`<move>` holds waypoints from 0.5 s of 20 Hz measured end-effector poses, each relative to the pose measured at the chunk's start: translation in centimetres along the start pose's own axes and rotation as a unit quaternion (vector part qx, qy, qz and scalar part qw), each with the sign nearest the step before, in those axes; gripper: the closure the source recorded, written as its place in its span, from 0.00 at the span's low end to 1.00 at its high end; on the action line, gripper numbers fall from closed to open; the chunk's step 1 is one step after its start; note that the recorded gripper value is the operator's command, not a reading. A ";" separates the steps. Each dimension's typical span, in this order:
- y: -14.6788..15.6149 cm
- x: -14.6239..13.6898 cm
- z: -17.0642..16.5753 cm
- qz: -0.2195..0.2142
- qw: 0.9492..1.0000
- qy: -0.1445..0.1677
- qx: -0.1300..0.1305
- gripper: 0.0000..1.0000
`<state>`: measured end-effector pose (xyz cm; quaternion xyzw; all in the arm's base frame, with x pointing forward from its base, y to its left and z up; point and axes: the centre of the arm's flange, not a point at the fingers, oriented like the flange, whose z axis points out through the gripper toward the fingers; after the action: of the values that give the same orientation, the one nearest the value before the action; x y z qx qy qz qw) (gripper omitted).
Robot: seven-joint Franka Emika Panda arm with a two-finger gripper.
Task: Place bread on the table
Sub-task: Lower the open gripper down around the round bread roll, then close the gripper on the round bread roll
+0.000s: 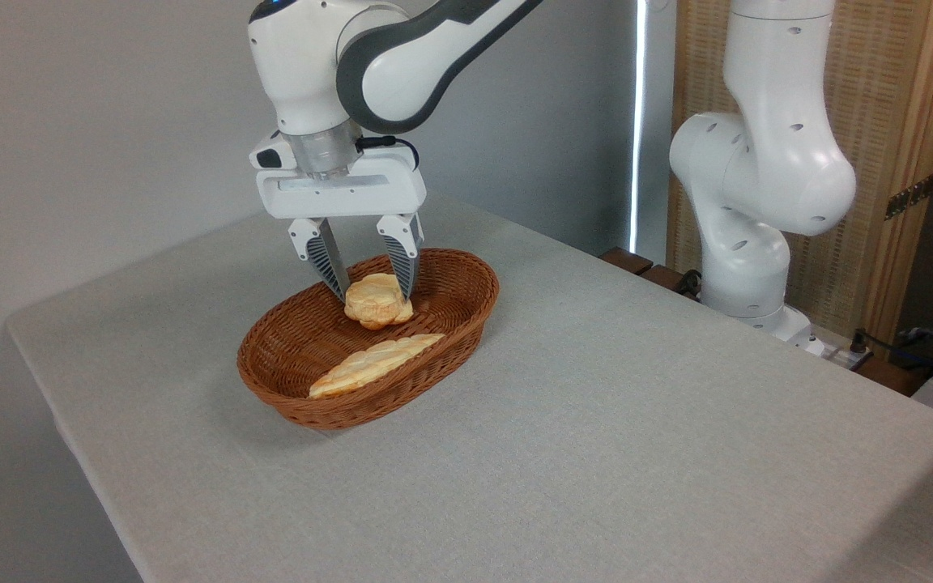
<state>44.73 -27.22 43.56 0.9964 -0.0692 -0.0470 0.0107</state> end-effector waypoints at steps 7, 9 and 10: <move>0.2 -0.1 0.1 0.003 1.000 -0.001 0.000 0.65; 0.2 -0.1 0.1 0.003 1.000 -0.001 0.000 0.65; 0.2 -0.1 0.1 0.003 1.000 -0.001 0.001 0.65</move>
<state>44.64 -27.38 43.46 0.9962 -0.0720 -0.0481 0.0102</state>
